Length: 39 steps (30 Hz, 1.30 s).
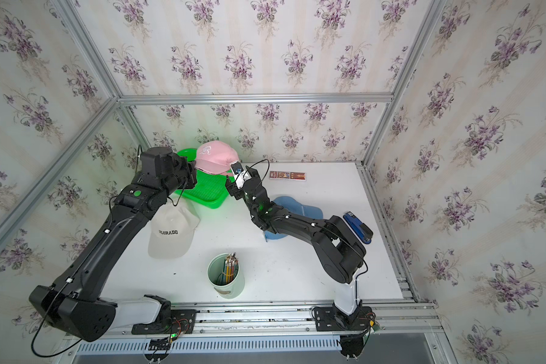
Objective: Turn the baseball cap inside out
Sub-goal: Turn over the baseball cap.
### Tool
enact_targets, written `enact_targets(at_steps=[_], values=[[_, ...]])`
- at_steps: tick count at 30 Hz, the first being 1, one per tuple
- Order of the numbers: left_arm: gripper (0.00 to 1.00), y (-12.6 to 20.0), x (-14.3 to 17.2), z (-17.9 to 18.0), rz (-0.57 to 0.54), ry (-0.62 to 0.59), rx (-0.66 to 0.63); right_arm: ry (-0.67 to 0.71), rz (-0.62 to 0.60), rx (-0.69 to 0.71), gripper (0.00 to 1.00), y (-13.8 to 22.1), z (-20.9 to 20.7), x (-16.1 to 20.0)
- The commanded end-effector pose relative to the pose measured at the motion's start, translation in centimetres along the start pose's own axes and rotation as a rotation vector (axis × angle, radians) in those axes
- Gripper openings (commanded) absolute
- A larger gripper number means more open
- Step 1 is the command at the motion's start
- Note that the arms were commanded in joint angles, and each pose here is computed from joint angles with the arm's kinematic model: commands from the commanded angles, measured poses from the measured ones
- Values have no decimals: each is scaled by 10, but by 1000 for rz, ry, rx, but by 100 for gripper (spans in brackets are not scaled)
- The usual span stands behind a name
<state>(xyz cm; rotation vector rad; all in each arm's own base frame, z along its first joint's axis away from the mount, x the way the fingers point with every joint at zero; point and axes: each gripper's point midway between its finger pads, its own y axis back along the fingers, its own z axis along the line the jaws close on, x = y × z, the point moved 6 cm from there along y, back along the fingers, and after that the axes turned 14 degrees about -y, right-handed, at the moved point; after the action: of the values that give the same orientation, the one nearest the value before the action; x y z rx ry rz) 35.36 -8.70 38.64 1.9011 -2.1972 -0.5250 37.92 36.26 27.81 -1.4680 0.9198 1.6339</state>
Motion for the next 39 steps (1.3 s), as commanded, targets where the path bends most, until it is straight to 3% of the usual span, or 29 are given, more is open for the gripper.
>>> enact_targets(at_steps=[1,7,14,16,21,25,28,31,32,39], values=[[0,1,1,-7,10,-10,39,-6,-3,74,82,-12,-7,-4],[0,4,1,-9,14,-8,51,-16,12,124,79,-37,-17,-9],[0,-1,1,-6,9,24,60,-31,-12,168,33,-36,-23,-12],[0,-2,1,-7,5,22,62,-47,-16,170,30,-30,-25,-11],[0,-7,1,-12,-6,1,70,-102,-24,196,29,-11,-34,-6],[0,-22,11,-15,60,-32,82,-119,-14,197,30,3,-39,-2],[0,-47,25,-11,157,-51,103,-114,7,181,37,14,-40,1],[0,-53,30,-10,191,-101,121,-98,40,167,59,36,-45,-1],[0,-53,30,-13,190,-134,138,-95,44,166,62,45,-49,-2],[0,-64,57,-18,418,-330,222,-157,81,259,67,78,-104,-22]])
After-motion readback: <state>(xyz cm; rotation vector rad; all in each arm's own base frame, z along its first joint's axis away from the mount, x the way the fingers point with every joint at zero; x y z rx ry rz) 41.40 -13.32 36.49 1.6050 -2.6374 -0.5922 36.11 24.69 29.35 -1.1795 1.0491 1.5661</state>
